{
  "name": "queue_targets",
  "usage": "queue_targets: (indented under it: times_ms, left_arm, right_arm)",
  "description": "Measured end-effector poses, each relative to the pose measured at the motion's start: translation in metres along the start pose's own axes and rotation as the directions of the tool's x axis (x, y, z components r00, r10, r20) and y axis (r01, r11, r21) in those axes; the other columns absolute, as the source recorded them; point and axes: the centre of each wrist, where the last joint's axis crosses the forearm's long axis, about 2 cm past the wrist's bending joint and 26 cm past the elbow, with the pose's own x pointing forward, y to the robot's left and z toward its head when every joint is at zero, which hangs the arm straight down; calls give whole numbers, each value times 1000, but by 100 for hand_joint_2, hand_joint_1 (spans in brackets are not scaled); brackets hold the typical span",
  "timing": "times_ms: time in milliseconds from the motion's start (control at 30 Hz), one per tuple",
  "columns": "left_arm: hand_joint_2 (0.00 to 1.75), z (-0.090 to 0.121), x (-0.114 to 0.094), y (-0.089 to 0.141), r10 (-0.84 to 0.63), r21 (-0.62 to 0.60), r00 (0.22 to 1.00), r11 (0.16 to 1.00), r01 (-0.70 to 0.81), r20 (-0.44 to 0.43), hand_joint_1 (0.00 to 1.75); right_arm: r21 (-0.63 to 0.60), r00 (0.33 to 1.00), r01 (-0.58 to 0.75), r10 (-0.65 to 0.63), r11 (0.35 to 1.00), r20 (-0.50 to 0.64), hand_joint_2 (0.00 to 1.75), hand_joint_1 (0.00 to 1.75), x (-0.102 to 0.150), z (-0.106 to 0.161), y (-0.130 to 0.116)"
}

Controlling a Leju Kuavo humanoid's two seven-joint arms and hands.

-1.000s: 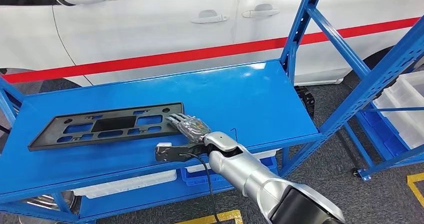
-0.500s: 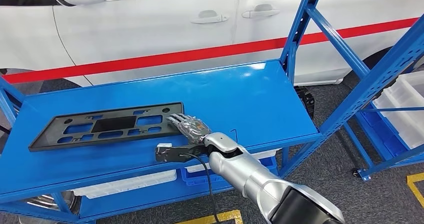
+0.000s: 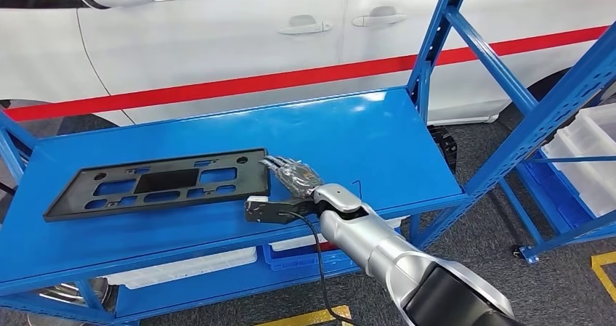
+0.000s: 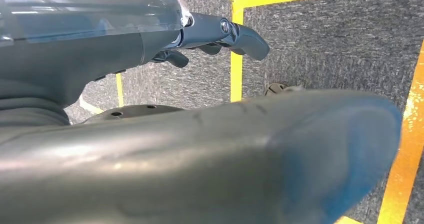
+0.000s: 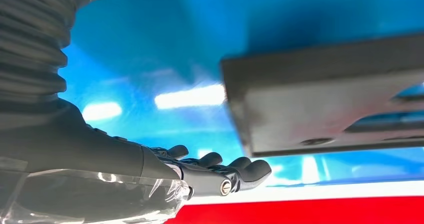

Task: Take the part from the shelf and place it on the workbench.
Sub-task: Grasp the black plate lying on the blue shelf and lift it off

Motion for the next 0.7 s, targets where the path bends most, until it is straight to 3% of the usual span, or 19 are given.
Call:
queue_targets:
  times_ms: [700]
  left_arm:
    - [0,0,-8,6,22,13,1000,1000,-23,18,0]
  right_arm:
    - [-113,981,25,-46,993,-186,175,0,-101,31,-43]
